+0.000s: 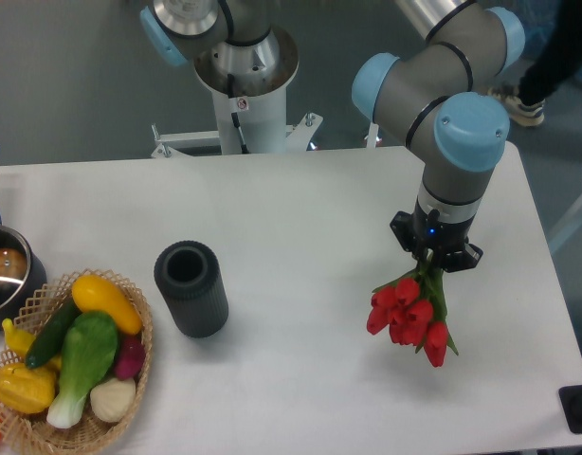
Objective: Insert the flowers into the vase
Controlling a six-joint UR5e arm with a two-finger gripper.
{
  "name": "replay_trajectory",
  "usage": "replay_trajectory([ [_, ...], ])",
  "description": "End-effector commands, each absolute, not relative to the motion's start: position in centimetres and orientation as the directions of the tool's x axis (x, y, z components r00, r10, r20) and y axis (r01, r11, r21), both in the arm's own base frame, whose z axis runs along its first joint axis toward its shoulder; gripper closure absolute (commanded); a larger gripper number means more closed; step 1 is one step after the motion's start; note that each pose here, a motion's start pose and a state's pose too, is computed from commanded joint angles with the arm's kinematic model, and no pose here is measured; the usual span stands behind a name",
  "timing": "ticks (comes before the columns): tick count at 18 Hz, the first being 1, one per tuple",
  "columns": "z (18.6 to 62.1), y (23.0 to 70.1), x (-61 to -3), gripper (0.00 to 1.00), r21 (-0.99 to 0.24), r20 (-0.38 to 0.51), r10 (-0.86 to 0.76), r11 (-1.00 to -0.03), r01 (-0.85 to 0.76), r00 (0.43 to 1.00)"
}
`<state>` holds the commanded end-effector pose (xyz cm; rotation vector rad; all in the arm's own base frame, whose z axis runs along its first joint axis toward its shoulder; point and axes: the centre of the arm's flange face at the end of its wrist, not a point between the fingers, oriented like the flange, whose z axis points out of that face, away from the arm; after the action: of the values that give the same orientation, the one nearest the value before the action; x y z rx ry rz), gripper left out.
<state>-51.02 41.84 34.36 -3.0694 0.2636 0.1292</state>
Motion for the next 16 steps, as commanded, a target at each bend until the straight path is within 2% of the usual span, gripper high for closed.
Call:
replay_trajectory([
  [10,34.4,40.8,-51.2,1.00,-0.068,-0.078,-0.150,-0.985,-0.156,0.986],
  [13,34.6,41.4,-51.1,1.00,-0.171,-0.050,-0.136,-0.975,-0.143,0.989],
  [16,35.8,42.8,-49.5,1.00,-0.325,-0.006,-0.093,-0.941,-0.090,0.996],
])
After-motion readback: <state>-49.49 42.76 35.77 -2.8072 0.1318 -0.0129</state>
